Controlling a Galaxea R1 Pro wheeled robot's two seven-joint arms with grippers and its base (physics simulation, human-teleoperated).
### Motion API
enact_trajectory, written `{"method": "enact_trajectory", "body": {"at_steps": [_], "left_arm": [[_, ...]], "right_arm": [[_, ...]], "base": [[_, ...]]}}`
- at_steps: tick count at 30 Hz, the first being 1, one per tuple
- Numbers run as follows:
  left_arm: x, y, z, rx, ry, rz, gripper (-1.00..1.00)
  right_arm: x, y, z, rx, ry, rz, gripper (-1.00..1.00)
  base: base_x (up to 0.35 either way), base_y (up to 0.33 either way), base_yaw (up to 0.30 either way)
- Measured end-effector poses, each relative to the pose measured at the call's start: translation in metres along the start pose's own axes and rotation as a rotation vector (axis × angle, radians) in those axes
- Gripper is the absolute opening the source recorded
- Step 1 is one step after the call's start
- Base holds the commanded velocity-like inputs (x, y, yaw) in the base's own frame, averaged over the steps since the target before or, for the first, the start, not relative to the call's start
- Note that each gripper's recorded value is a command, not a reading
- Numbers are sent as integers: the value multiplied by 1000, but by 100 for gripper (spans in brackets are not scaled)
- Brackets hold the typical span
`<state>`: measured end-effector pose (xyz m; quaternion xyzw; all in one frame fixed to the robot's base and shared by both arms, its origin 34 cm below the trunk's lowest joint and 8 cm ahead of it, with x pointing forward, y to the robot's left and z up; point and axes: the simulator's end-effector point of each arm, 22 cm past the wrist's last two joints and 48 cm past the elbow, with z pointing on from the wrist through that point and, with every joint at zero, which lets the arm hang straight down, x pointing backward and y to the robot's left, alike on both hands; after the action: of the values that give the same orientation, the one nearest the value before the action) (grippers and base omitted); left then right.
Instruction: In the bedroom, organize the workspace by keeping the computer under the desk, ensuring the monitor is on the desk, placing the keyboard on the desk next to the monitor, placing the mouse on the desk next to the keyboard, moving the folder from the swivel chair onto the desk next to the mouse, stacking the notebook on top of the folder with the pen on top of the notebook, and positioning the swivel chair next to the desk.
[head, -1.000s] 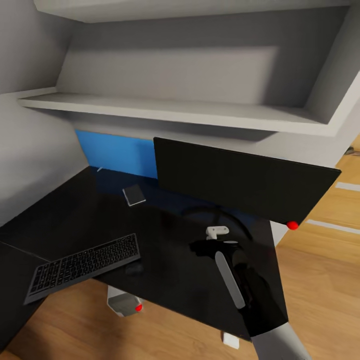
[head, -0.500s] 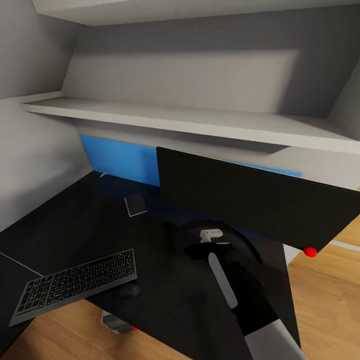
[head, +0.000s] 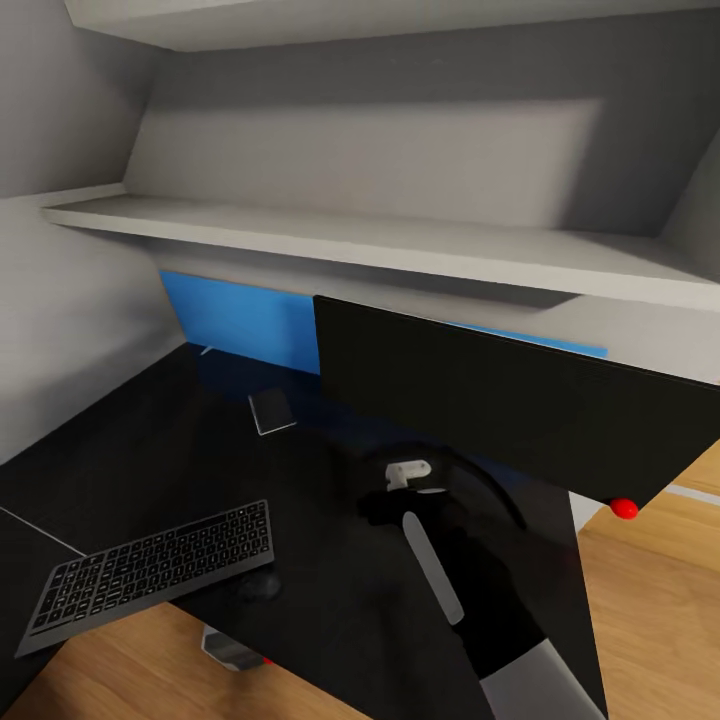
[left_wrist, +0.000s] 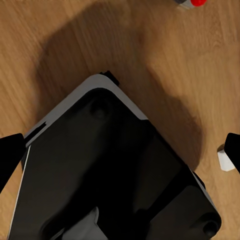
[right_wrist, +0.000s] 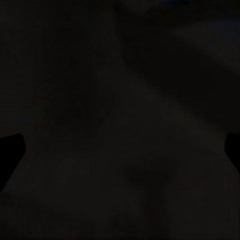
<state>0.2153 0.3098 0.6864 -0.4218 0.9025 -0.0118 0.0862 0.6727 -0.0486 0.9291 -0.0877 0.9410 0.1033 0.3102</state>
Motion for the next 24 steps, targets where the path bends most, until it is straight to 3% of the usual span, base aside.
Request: {"method": "enact_trajectory", "body": {"at_steps": [7, 14, 24], "left_arm": [[-2, -3, -1, 7, -5, -5, 100], [7, -6, -1, 10, 8, -10, 100], [8, -7, -1, 10, 7, -4, 100]], "right_arm": [[10, 3, 6, -4, 28, -8, 100], [22, 12, 17, -51, 84, 33, 100], [28, 6, 30, -40, 126, 46, 100]], "base": [[0, 0, 90], [0, 0, 258], [0, 0, 277]]}}
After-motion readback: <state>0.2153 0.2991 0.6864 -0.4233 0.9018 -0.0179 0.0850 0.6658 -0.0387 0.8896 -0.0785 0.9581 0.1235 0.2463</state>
